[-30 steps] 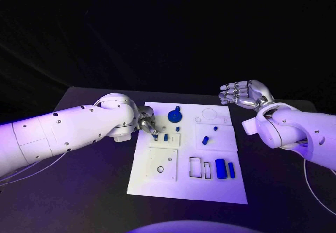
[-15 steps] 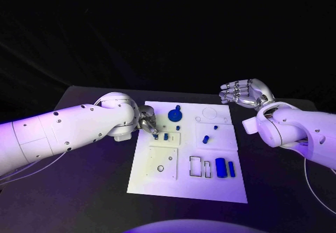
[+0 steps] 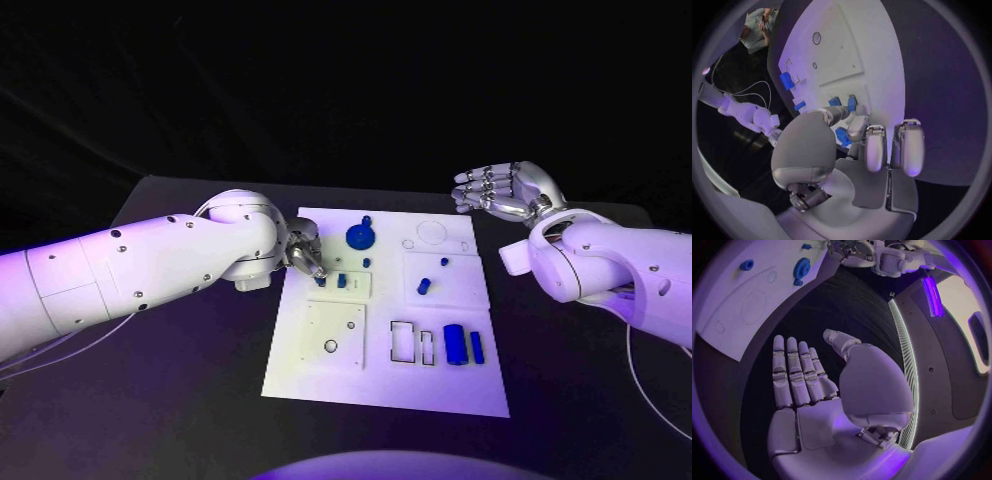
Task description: Assemble the parts on the task board
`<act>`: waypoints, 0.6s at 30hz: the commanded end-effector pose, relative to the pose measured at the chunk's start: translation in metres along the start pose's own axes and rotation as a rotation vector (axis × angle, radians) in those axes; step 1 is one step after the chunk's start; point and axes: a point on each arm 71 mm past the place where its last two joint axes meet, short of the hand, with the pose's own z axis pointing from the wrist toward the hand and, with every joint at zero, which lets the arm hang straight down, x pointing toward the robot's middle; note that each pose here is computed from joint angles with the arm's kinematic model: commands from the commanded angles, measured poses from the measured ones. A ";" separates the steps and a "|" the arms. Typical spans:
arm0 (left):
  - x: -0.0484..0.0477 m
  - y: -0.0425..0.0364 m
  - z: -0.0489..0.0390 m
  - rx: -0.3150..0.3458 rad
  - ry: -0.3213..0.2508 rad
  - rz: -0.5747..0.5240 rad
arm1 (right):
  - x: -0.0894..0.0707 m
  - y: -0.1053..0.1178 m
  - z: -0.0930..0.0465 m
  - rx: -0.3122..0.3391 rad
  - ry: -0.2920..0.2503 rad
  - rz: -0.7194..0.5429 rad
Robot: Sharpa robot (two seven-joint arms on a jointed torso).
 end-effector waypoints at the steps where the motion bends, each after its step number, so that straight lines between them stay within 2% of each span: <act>1: 0.0019 -0.0011 -0.0002 -0.003 0.019 0.008 | 0.002 0.001 0.000 -0.012 0.017 0.004; 18: 0.0027 -0.0010 -0.0004 -0.008 0.023 0.008 | 0.002 0.001 0.000 -0.012 0.016 0.004</act>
